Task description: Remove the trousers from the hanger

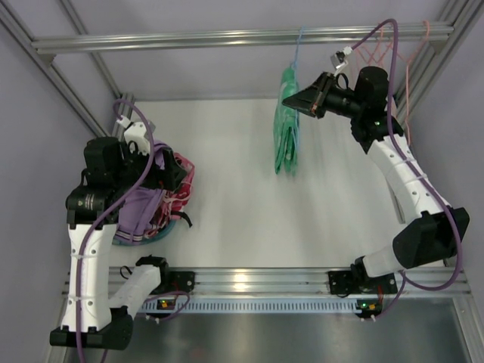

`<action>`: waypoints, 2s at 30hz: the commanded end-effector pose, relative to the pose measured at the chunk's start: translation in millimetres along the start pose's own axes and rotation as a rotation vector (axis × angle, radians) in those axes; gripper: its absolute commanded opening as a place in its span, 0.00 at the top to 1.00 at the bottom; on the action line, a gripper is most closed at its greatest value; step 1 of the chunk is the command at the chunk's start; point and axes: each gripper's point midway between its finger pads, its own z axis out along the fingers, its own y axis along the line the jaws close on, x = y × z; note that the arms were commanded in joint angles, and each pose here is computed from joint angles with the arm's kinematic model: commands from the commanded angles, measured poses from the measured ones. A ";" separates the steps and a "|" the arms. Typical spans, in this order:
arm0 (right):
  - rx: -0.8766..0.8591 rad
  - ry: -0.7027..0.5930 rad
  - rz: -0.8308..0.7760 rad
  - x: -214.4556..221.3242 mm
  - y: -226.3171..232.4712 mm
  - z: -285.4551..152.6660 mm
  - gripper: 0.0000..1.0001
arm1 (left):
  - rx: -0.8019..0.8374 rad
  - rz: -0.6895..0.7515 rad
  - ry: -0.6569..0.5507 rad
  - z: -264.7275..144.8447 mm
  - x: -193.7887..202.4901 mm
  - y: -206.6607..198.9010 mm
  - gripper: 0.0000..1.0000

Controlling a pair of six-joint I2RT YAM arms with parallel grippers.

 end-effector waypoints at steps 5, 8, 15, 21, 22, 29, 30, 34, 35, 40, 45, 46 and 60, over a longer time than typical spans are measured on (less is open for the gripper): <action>-0.215 -0.072 -0.186 -15.3 66.7 -13.5 1.00 | 0.069 0.030 -0.083 -9.2 -14.5 -15.2 0.02; -0.253 -0.111 -0.240 -20.0 83.2 -20.4 1.00 | 0.065 0.030 -0.085 -9.8 -13.9 -14.5 0.02; -0.323 -0.155 -0.306 -29.4 115.3 -30.7 1.00 | 0.074 0.023 -0.088 -10.0 -13.4 -15.9 0.02; -0.380 -0.188 -0.338 -37.7 134.5 -35.0 1.00 | 0.040 -0.016 -0.088 -4.9 -8.4 -8.8 0.02; -0.388 -0.190 -0.342 -38.4 137.4 -36.5 1.00 | 0.044 -0.012 -0.104 -6.7 -10.0 -10.4 0.02; -0.442 -0.225 -0.401 -48.6 165.8 -44.4 1.00 | 0.030 -0.032 -0.165 -8.9 -13.1 -9.6 0.02; -0.441 -0.225 -0.405 -48.3 166.6 -45.2 1.00 | 0.026 -0.036 -0.167 -7.4 -12.2 -8.3 0.02; -0.431 -0.226 -0.402 -44.6 171.7 -51.7 1.00 | -0.003 -0.030 -0.206 -10.8 -16.7 -4.6 0.02; -0.432 -0.225 -0.405 -40.7 174.3 -55.3 1.00 | -0.023 -0.019 -0.228 -11.8 -20.3 -1.2 0.02; -0.414 -0.209 -0.383 -21.8 175.2 -64.5 1.00 | 0.050 0.117 -0.285 -15.4 -23.6 -13.2 0.02; -0.402 -0.191 -0.365 2.0 173.3 -74.5 1.00 | 0.201 0.182 -0.339 1.7 -11.1 -30.1 0.02; -0.397 -0.188 -0.359 4.1 172.6 -75.1 1.00 | 0.230 0.196 -0.345 5.1 -10.0 -33.3 0.02; -0.385 -0.205 -0.290 6.3 189.7 -83.9 1.00 | 0.146 0.563 -0.523 70.2 -45.5 -55.9 0.06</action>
